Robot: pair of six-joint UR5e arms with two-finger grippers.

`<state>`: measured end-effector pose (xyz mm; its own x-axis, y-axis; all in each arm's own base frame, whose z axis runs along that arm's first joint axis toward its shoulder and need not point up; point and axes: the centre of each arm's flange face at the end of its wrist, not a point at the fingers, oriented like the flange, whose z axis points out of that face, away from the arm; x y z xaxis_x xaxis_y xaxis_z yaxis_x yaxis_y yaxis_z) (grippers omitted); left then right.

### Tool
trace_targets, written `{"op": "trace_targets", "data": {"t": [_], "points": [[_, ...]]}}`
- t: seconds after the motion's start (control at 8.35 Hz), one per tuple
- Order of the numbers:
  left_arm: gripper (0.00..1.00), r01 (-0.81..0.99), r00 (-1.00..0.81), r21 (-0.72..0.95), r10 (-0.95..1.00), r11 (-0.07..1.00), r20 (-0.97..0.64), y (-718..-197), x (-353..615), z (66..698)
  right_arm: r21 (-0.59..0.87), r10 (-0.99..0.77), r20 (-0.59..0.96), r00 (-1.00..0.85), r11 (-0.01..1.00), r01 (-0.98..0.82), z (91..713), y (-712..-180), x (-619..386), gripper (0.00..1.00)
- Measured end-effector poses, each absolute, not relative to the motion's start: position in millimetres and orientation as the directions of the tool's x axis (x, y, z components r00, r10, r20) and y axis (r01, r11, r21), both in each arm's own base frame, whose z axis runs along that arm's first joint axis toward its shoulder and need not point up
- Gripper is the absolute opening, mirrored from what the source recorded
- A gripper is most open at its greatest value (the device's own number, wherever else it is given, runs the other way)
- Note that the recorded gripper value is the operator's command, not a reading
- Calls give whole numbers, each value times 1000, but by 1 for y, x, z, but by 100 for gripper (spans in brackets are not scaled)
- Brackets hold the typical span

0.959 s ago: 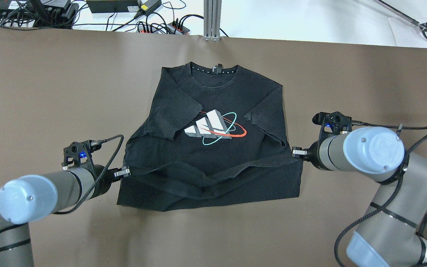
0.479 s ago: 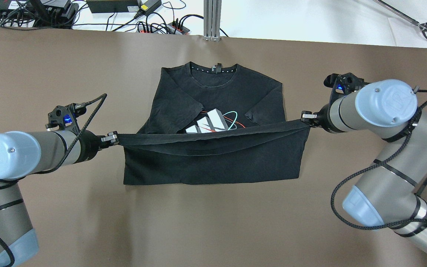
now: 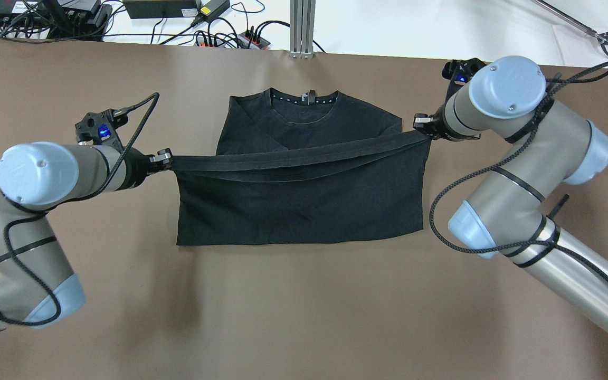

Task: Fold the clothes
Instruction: 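Fold the hem toward the collar with both grippers and release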

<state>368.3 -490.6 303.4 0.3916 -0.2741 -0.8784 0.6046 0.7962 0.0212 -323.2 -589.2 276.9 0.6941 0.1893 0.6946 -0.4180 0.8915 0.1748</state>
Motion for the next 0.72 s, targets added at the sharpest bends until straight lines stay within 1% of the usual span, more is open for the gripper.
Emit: {"op": "trace_targets", "data": {"t": [0.24,0.48,0.72], "points": [[0,617,412,25,-295,787,-862,-547,376,302,185,197,671,715,889,-419,268,-638,-335,0],[0,622,429,34,-304,783,-851,-574,377,304,192,197,669,716,885,-424,273,-667,-346,0],[0,627,437,39,-310,778,-844,-595,382,301,205,199,664,721,879,-431,294,-682,-355,0]]}}
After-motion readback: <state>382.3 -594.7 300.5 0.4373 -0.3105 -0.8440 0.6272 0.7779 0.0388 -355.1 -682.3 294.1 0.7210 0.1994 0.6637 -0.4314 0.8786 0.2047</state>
